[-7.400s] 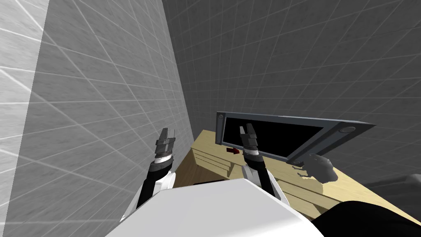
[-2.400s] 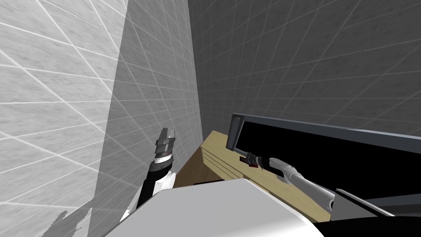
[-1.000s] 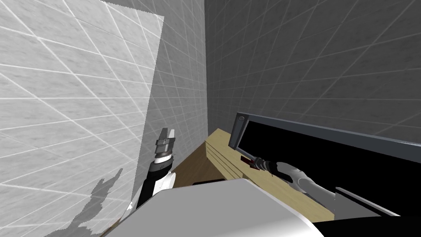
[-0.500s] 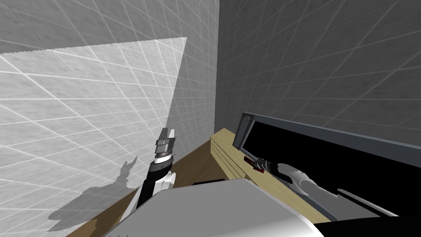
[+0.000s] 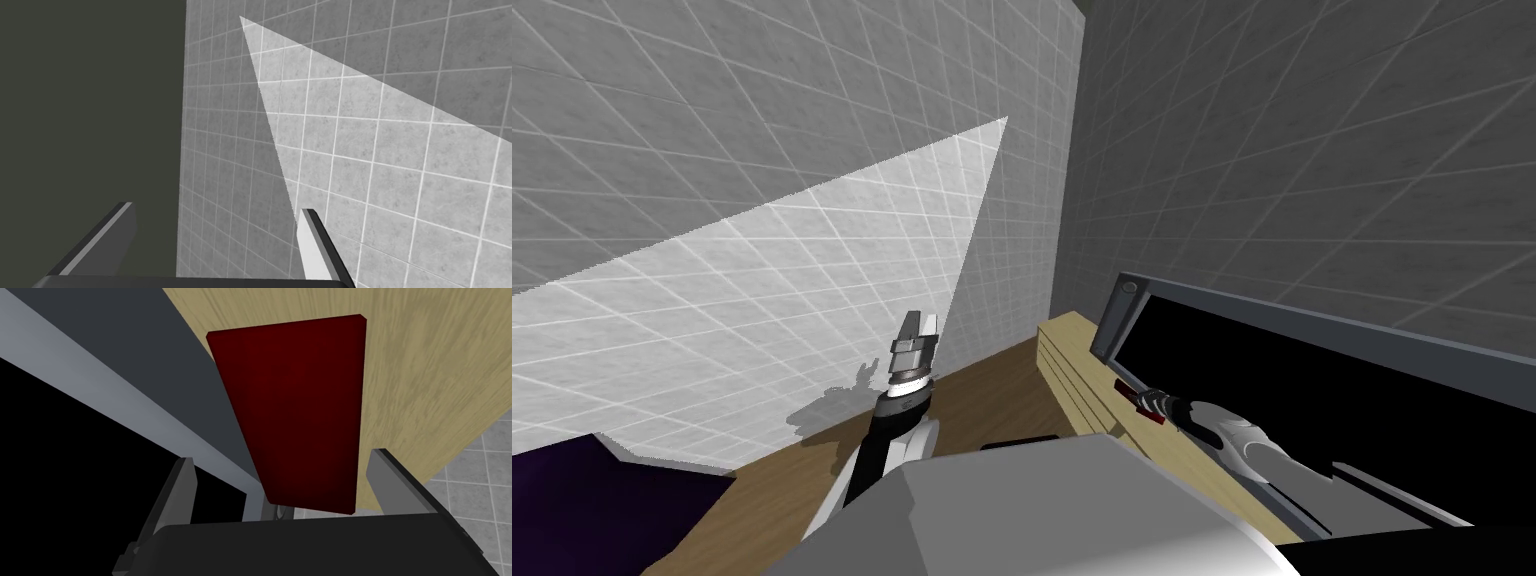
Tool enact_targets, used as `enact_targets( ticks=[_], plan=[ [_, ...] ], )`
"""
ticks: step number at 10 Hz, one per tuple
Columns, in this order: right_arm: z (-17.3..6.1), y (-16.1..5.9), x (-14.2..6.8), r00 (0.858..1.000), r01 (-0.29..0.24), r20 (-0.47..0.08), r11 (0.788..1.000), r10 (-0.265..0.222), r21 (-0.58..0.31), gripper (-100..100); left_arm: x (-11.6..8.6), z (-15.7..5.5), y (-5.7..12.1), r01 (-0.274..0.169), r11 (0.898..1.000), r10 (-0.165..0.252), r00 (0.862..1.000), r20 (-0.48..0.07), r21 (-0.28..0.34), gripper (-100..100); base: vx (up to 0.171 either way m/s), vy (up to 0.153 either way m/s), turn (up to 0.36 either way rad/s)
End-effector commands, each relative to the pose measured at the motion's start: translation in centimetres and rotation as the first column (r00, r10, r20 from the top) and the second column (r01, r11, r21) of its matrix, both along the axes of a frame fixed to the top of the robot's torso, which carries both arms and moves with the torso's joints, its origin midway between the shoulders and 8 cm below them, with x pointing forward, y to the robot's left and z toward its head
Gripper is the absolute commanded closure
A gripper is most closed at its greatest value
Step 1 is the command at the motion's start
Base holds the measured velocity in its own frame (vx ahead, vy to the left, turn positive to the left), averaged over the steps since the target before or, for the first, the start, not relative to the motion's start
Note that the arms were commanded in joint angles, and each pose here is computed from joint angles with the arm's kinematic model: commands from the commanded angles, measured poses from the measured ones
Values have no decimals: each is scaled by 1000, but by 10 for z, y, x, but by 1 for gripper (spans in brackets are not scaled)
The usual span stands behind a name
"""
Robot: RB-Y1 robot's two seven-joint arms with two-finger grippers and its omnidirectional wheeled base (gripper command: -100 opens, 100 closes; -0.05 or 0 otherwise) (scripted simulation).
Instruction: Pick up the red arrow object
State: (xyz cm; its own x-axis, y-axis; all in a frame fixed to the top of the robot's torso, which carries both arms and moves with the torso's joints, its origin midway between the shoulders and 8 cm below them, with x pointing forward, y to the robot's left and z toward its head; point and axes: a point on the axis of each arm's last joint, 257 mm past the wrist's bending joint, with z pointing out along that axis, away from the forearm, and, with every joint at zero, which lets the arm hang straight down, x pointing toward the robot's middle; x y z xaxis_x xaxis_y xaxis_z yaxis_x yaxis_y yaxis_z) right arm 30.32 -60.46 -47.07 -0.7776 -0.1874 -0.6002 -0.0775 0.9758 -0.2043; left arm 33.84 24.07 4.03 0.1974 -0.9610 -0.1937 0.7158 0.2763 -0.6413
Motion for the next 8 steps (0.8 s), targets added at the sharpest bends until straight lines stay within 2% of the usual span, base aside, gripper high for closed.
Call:
enact_targets(
  ticks=[1, 2, 3, 4, 5, 8],
  plan=[
    [-1, -6, -2, 999, 38, 2, 999, -38, -2, -100, 0, 0, 0, 0, 1000, 0, 1000, 0, 0, 0, -150, -14, 233],
    [-2, -16, -7, 995, 103, 6, 995, -103, -1, -100, 0, 0, 0, 0, 1000, 0, 1000, 0, 0, 0, -180, 9, 351],
    [-2, -16, -7, 995, 104, 6, 995, -104, -3, -100, 0, 0, 0, 0, 1000, 0, 1000, 0, 0, 0, -150, 5, 346],
    [-2, -14, -5, 996, 92, 5, 996, -92, -2, -100, 0, 0, 0, 0, 1000, 0, 1000, 0, 0, 0, -50, -2, 54],
    [-2, -15, -5, 995, 96, 6, 995, -96, -2, 100, 0, 0, 0, 0, 1000, 0, 1000, 0, 0, 0, -11, 0, -12],
    [-1, -14, -5, 995, 95, 6, 995, -95, -2, 100, 0, 0, 0, 0, 1000, 0, 1000, 0, 0, 0, -2, -1, 1]
  ],
)
